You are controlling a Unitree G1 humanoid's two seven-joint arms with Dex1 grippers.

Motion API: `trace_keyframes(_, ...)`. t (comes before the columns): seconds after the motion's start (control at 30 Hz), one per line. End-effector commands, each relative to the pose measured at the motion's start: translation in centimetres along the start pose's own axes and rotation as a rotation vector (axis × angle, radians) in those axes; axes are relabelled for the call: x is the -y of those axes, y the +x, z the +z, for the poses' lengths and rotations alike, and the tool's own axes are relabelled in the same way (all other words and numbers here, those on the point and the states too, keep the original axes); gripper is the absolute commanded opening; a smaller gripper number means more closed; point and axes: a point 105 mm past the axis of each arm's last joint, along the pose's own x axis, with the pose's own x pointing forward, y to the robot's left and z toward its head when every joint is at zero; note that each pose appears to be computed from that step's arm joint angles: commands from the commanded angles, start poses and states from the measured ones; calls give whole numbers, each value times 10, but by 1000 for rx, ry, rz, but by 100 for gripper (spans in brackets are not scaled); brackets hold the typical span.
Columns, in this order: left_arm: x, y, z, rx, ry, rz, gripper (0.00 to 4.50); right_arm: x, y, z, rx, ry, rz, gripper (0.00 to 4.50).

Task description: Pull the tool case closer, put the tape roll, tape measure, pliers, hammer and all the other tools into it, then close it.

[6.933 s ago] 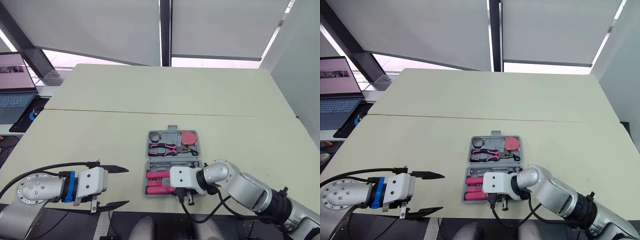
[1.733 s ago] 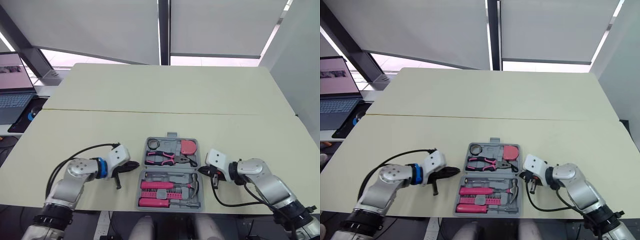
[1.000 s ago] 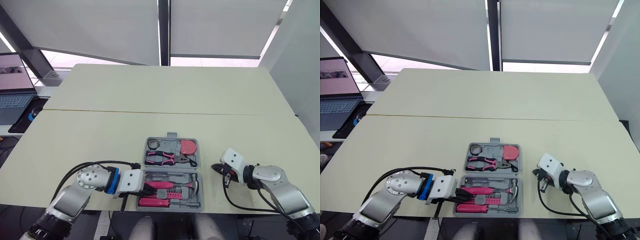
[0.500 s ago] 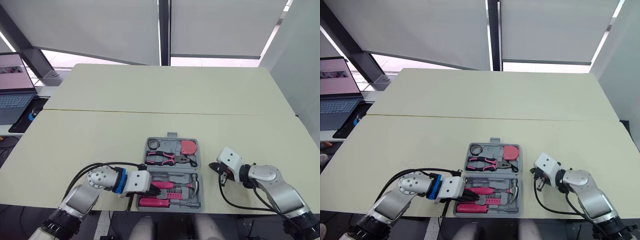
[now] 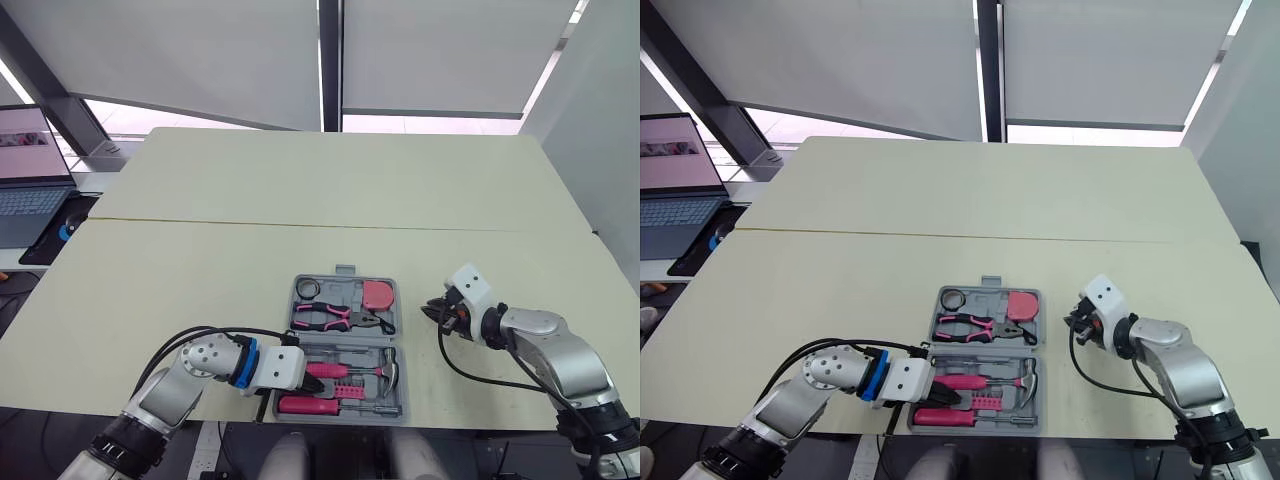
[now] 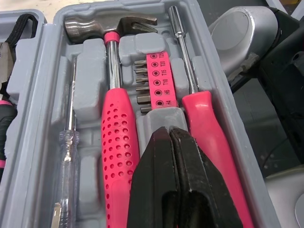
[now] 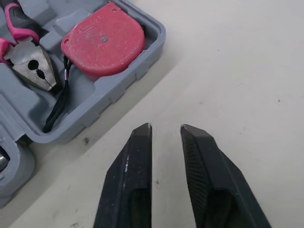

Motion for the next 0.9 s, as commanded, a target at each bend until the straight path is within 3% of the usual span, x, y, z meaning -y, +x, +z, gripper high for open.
trace_keyframes(0.03, 3, 2, -4, -25, 4, -15, 0, 0, -2, 13, 42, 47, -10, 220)
trace_keyframes(0.3, 9, 5, -7, -41, 9, -49, 0, -4, 12, 27, 47, 453, 64, 445)
trace_keyframes(0.63, 12, 5, -13, -71, 6, -59, 0, -32, 40, 21, -35, 536, 155, 445)
trace_keyframes(0.9, 17, 3, -20, -108, 9, -94, 0, -57, 70, 35, -24, 588, 266, 445)
